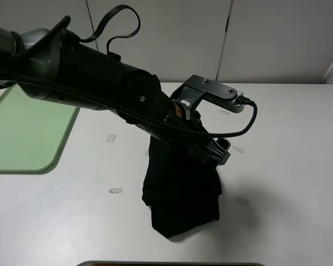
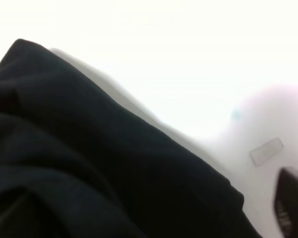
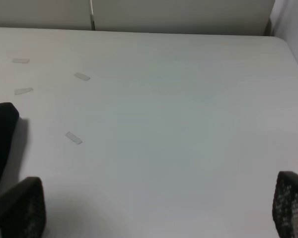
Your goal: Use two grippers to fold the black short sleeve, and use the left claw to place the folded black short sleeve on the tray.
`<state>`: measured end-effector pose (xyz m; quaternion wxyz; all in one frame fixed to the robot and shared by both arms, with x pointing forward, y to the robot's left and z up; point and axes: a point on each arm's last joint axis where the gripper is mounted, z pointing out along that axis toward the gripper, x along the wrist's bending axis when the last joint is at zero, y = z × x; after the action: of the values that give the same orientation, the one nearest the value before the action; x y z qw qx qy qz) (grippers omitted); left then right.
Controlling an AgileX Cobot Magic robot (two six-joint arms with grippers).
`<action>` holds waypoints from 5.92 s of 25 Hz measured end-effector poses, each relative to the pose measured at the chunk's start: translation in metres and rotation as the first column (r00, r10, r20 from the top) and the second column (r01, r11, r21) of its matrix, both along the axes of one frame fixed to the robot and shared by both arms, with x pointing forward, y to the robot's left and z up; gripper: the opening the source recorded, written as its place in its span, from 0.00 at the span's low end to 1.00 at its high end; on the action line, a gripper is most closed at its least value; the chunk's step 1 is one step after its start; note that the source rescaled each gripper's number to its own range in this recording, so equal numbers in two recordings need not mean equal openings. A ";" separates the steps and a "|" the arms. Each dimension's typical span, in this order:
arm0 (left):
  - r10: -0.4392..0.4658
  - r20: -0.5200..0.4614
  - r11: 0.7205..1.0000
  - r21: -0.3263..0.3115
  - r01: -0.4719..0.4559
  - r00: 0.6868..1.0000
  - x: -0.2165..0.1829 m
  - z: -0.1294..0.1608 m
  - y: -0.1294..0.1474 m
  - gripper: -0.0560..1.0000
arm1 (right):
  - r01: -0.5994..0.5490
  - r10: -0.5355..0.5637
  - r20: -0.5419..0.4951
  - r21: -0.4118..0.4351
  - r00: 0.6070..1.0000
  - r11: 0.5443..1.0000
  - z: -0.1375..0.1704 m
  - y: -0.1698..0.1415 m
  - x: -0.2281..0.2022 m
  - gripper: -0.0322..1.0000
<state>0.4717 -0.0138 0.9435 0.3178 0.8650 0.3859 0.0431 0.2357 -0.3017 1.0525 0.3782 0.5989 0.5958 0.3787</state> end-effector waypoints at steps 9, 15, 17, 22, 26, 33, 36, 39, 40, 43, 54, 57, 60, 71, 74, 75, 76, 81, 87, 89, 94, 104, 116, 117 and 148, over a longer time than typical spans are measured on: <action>0.002 0.078 0.994 -0.106 0.007 0.997 -0.003 0.053 0.003 1.00 | 0.000 0.000 0.000 0.000 1.000 1.000 0.000 0.000 0.000 1.00; -0.007 0.101 0.988 -0.150 0.022 0.995 -0.008 0.090 0.008 1.00 | 0.000 0.000 0.000 0.000 1.000 1.000 0.000 0.000 0.000 1.00; -0.017 0.084 0.990 -0.136 0.029 0.996 -0.011 0.096 0.011 1.00 | 0.000 0.000 0.000 0.000 1.000 1.000 0.000 0.000 0.000 1.00; -0.014 -0.043 1.000 -0.021 0.013 0.999 -0.012 0.093 0.028 1.00 | 0.000 0.000 0.000 0.000 1.000 1.000 0.000 0.000 0.000 1.00; 0.003 -0.111 0.998 0.061 0.004 0.994 -0.008 0.083 0.038 1.00 | 0.000 0.000 0.000 0.000 1.000 1.000 0.000 0.000 0.000 1.00; 0.017 -0.163 0.988 0.157 0.009 0.987 0.005 0.038 0.030 1.00 | 0.000 0.000 0.000 0.000 1.000 1.000 0.000 0.000 0.000 1.00; 0.028 -0.172 0.985 0.175 0.003 0.985 0.011 0.017 0.025 1.00 | 0.000 0.000 0.000 0.000 1.000 1.000 0.000 0.000 0.000 1.00; 0.038 -0.150 0.987 0.161 -0.014 0.988 0.018 0.002 0.019 1.00 | 0.000 0.000 0.000 0.000 1.000 1.000 0.000 0.000 0.000 1.00; 0.042 -0.134 0.989 0.147 -0.022 0.990 0.021 -0.003 0.017 1.00 | 0.000 0.000 0.000 0.000 1.000 1.000 0.000 0.000 0.000 1.00; 0.052 -0.092 0.993 0.106 -0.042 0.994 0.029 -0.014 0.010 1.00 | 0.000 0.000 0.001 0.000 1.000 1.000 0.000 0.000 0.000 1.00; 0.053 -0.063 0.995 0.091 -0.047 0.997 0.051 -0.052 -0.013 1.00 | 0.000 0.000 0.001 0.000 1.000 1.000 0.000 0.000 0.000 1.00; 0.054 -0.077 0.993 0.110 -0.045 0.996 0.051 -0.063 -0.013 1.00 | 0.000 0.000 0.001 0.000 1.000 1.000 0.000 0.000 0.000 1.00; 0.052 -0.081 0.993 0.115 -0.042 0.995 0.051 -0.064 -0.013 1.00 | 0.000 0.000 0.001 0.000 1.000 1.000 0.000 0.000 0.000 1.00; 0.012 -0.038 0.998 0.069 -0.010 0.999 0.040 0.014 -0.004 1.00 | 0.000 0.000 0.001 0.000 1.000 1.000 0.000 0.000 0.000 1.00; -0.008 -0.023 0.997 0.074 0.010 1.000 0.034 0.039 0.004 1.00 | 0.000 0.000 0.001 0.000 1.000 1.000 0.000 0.000 0.000 1.00; -0.015 -0.024 0.997 0.081 0.017 1.000 0.031 0.046 0.007 1.00 | 0.000 0.000 0.001 0.000 1.000 1.000 0.000 0.000 0.000 1.00; -0.020 -0.030 0.996 0.090 0.022 0.999 0.029 0.051 0.009 1.00 | 0.000 0.000 0.001 0.000 1.000 1.000 0.000 0.000 0.000 1.00; -0.033 -0.077 0.990 0.132 0.043 0.997 0.017 0.070 0.021 1.00 | 0.000 0.000 0.001 0.000 1.000 1.000 0.000 0.000 0.000 1.00; -0.028 -0.207 0.967 0.243 0.079 0.978 0.005 0.067 0.032 1.00 | 0.000 0.000 0.001 0.000 1.000 1.000 0.000 0.000 0.000 1.00; -0.027 -0.243 0.957 0.275 0.095 0.970 0.002 0.066 0.035 1.00 | 0.000 0.000 0.001 0.000 1.000 1.000 0.000 0.000 0.000 1.00; -0.017 -0.314 0.944 0.307 0.118 0.949 -0.005 0.062 0.040 1.00 | 0.000 0.000 0.001 0.000 1.000 1.000 0.000 0.000 0.000 1.00; 0.162 -0.408 0.947 0.321 -0.024 0.898 -0.017 0.037 0.048 1.00 | 0.000 0.000 0.001 0.000 1.000 1.000 0.000 0.000 0.000 1.00; 0.440 -0.363 0.877 0.369 -0.307 0.821 0.003 -0.010 0.040 1.00 | 0.000 0.000 0.001 0.000 1.000 1.000 0.000 0.000 0.000 1.00; 0.447 -0.364 0.874 0.373 -0.312 0.817 0.005 -0.016 0.038 1.00 | 0.000 0.000 0.001 0.000 1.000 1.000 0.000 0.000 0.000 1.00; 0.434 -0.413 0.873 0.414 -0.259 0.801 0.026 -0.071 0.007 0.66 | 0.000 0.000 0.001 0.000 1.000 1.000 0.000 0.000 0.000 1.00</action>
<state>0.4982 -0.0064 0.8720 0.0419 0.8011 0.5944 -0.0557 0.2358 -0.3017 1.0526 0.3785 0.5986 0.5955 0.3790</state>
